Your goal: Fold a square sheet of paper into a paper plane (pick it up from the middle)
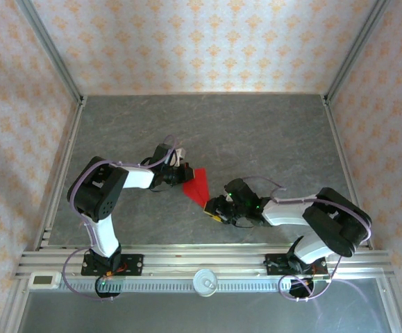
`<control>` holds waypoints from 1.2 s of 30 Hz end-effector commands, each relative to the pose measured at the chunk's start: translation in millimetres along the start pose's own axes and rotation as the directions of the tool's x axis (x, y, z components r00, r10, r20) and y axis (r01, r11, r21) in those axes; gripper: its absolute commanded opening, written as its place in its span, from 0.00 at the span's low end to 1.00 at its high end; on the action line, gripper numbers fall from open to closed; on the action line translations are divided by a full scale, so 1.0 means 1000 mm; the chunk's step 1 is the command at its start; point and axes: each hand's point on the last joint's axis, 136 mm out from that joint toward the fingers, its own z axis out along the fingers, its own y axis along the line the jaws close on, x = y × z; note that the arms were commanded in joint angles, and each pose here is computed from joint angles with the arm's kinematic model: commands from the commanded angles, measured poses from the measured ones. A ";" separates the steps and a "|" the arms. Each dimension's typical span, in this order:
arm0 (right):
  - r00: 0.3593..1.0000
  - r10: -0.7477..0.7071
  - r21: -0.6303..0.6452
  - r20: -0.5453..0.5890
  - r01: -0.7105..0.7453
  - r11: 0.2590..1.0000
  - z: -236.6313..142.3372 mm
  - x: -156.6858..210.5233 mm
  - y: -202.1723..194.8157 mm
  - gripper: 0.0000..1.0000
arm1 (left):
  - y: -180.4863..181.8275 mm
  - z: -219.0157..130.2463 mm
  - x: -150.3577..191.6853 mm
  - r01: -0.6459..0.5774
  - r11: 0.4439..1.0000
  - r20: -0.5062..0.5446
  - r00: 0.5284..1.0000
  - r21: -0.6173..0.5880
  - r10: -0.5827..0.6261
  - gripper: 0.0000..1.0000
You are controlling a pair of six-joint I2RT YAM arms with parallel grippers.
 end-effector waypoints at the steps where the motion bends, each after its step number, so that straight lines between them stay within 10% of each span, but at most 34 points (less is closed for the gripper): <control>1: 1.000 -0.003 -0.004 0.005 0.003 1.000 -0.003 0.000 0.001 0.43 | 0.041 0.003 0.034 0.055 0.987 -0.096 0.993 -0.149 -0.070 0.05; 25: 0.990 0.023 -0.092 0.141 -0.010 0.996 -0.003 -0.031 0.025 0.41 | 0.037 0.002 0.030 0.053 0.989 -0.089 0.994 -0.137 -0.066 0.05; 36: 0.989 -0.014 -0.075 0.144 0.025 0.997 0.001 -0.035 0.019 0.15 | 0.028 0.000 0.025 0.049 0.992 -0.085 0.995 -0.117 -0.059 0.06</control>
